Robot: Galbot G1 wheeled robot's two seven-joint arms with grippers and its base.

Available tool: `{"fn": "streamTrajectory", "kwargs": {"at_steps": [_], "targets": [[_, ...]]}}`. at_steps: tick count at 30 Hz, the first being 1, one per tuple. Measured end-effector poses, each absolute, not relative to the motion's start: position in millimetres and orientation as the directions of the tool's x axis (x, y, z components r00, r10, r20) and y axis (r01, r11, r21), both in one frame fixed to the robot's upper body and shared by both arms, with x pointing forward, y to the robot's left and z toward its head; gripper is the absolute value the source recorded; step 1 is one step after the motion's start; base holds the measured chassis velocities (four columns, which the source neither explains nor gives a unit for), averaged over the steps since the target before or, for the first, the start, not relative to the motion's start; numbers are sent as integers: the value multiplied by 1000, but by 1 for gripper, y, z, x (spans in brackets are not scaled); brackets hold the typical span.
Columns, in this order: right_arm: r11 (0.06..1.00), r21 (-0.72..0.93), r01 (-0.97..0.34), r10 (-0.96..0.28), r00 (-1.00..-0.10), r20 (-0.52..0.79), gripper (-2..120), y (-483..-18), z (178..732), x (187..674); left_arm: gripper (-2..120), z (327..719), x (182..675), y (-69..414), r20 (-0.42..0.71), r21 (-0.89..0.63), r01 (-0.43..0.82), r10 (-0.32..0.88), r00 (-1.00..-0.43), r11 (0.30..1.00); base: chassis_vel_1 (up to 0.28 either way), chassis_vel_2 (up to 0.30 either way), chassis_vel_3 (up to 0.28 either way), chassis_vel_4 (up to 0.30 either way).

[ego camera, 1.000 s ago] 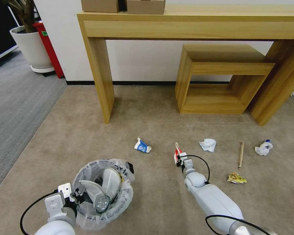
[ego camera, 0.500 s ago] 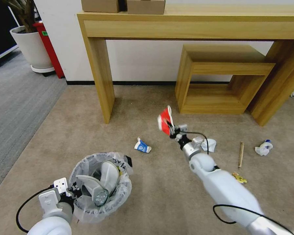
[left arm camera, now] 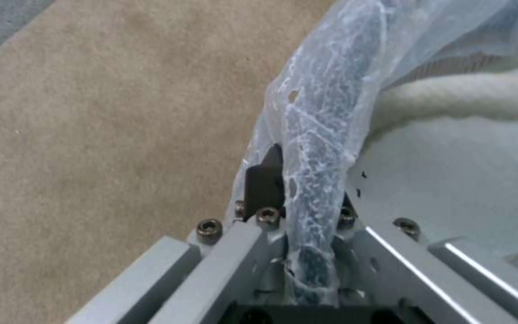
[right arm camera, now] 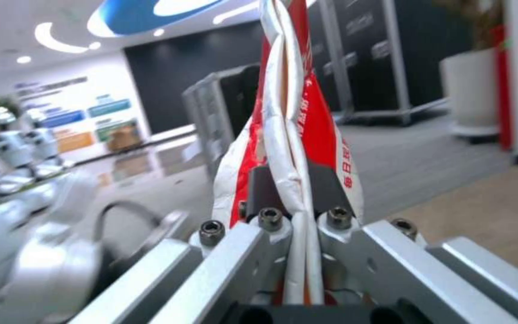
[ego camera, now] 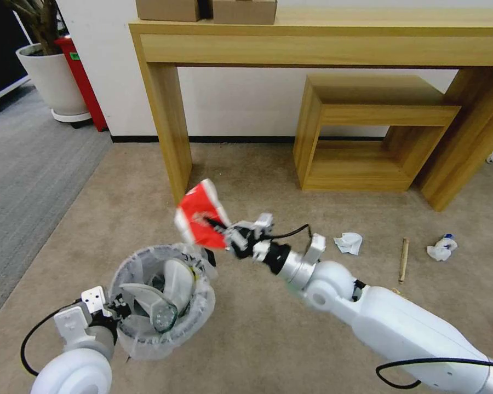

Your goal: Pick up the trash bin and place the garbage on the floor into it.

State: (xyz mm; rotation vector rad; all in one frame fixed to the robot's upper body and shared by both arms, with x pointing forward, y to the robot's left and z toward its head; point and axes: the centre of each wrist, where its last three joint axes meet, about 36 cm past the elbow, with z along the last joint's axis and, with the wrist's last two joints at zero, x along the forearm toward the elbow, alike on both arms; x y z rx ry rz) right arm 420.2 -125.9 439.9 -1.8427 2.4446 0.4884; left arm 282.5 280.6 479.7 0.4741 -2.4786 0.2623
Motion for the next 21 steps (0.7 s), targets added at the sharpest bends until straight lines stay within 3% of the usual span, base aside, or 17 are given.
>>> {"fn": "streamTrajectory", "kwargs": {"at_steps": [6,21], "targets": [[213,239,-947,-961,-247,-122,0,-116,401,402,0,481,280,283,591,-74,-401,-284,-755,913,0,0,0,0],[251,235,-939,-964,-264,-22,0,-91,349,404,0,475,266,266,615,-72,-391,-268,-742,917,0,0,0,0]]}}
